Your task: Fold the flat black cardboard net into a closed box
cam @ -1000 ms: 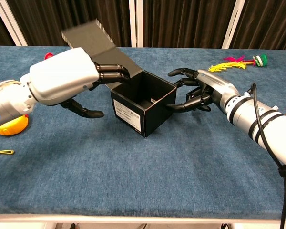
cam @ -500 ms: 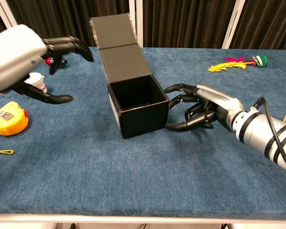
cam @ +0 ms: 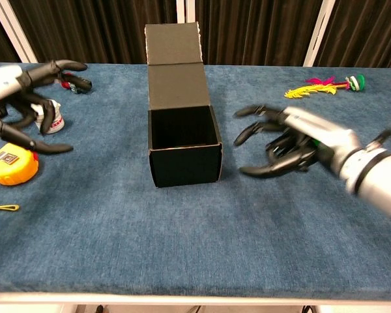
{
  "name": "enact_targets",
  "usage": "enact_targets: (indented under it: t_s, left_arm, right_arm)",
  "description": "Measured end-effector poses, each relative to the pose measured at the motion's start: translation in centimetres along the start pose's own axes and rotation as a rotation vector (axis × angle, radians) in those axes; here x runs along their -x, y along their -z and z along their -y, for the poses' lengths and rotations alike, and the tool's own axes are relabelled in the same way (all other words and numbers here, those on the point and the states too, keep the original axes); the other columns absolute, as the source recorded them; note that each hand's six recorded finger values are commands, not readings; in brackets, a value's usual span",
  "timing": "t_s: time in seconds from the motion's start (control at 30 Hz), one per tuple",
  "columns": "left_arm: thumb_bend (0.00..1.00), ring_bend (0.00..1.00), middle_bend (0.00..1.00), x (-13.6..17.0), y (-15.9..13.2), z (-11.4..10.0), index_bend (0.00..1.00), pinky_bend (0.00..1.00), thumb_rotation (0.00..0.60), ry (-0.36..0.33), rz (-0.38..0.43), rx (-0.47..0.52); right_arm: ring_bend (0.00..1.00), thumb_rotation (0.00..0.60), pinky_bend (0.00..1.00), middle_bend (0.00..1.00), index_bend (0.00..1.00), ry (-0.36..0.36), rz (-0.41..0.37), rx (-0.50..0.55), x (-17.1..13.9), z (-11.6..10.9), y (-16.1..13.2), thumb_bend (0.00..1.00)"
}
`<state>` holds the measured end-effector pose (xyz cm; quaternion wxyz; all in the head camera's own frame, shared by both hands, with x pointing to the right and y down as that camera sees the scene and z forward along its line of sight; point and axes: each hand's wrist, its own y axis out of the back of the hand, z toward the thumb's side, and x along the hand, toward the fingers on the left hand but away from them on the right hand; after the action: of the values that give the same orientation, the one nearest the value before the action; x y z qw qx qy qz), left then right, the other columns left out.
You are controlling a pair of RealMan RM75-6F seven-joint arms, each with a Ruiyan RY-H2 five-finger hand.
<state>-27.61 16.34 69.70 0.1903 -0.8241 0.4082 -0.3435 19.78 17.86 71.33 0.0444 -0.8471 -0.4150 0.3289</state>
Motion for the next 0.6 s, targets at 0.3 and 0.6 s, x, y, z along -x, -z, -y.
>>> enact_targets:
  t_s: [0.3, 0.6]
  left_arm:
    - [0.11, 0.63, 0.0, -0.7, 1.6, 4.4, 0.0, 0.98, 0.584, 0.157, -0.197, 0.283]
    - [0.11, 0.63, 0.0, -4.4, -0.3, 7.3, 0.0, 0.98, 0.58, 0.182, -0.189, 0.366]
  right_arm:
    - [0.75, 0.6, 1.0, 0.35, 0.19, 0.22, -0.132, -0.072, -3.9, -9.4, -5.4, 0.18]
    - [0.75, 0.6, 1.0, 0.35, 0.19, 0.283, -0.146, -0.047, -5.3, -11.6, -6.0, 0.18]
